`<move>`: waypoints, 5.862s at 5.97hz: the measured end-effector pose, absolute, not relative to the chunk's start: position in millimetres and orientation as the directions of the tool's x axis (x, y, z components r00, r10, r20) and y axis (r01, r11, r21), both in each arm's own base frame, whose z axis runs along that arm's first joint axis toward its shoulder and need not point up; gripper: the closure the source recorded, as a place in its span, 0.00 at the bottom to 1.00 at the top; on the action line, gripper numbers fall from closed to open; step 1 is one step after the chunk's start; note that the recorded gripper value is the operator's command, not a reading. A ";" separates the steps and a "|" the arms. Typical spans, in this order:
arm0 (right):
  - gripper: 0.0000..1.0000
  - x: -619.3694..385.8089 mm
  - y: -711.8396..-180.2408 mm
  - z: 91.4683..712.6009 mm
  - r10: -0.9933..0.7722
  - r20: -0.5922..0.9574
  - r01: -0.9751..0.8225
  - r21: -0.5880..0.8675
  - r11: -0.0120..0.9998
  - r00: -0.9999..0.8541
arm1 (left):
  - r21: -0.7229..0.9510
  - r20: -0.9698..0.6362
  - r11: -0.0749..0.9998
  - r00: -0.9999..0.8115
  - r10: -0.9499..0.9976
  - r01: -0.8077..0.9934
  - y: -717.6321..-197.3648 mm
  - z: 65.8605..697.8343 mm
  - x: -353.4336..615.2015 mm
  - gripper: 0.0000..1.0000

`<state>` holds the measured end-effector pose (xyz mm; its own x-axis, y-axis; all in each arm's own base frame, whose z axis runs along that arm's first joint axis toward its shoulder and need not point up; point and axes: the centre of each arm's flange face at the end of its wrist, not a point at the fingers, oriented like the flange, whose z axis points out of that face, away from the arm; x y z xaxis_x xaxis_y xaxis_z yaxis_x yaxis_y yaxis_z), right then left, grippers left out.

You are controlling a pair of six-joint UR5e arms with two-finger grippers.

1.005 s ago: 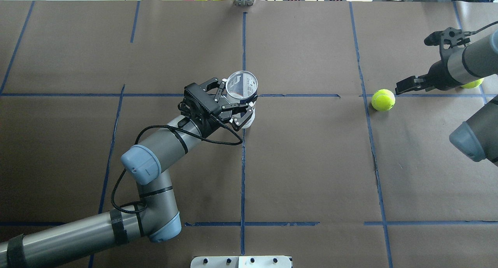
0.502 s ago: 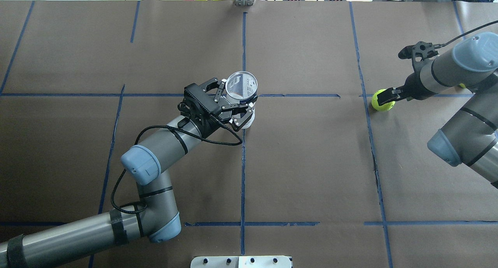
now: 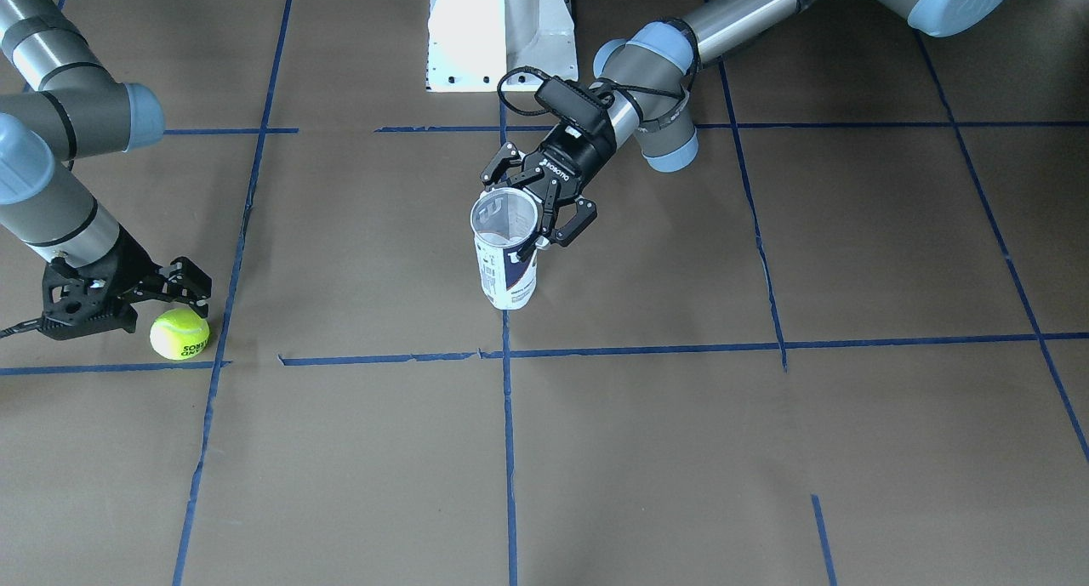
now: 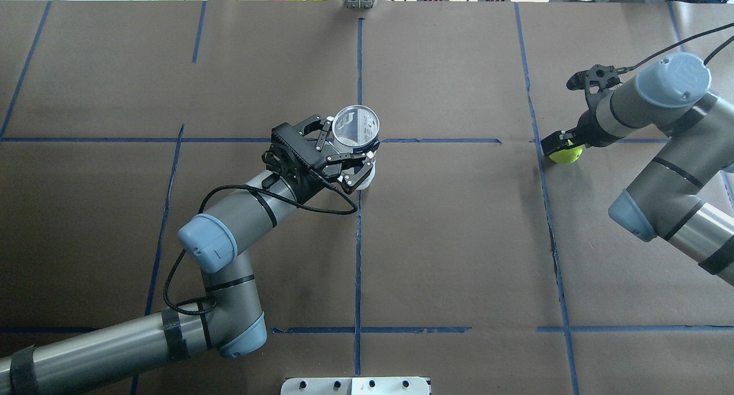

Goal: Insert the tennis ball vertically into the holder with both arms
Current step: 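Hold the can upright with the left gripper while the right reaches a ball, then grasp the tennis ball with the right gripper and carry it above the can, then lower the ball into the can opening and open the right gripper, then move the right gripper to the second tennis ball and grasp it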

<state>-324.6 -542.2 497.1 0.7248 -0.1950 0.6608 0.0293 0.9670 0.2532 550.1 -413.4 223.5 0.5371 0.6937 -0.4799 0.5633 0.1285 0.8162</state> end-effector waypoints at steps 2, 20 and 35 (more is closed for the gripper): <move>0.84 -334.5 -544.6 504.3 -0.194 0.640 0.032 0.256 0.966 0.743 | 0.816 -0.480 0.129 0.537 0.694 0.563 -413.4 223.6 550.1 0.24; 0.02 -460.6 -462.5 65.7 0.116 0.863 -0.297 0.041 0.954 0.492 | 0.806 -0.490 0.143 0.514 0.704 0.574 -401.5 227.6 555.6 0.11; 0.01 -88.3 -641.1 657.4 -0.287 0.506 0.175 0.258 0.950 0.814 | 0.806 -0.489 0.140 0.514 0.705 0.575 -401.2 226.2 554.9 0.18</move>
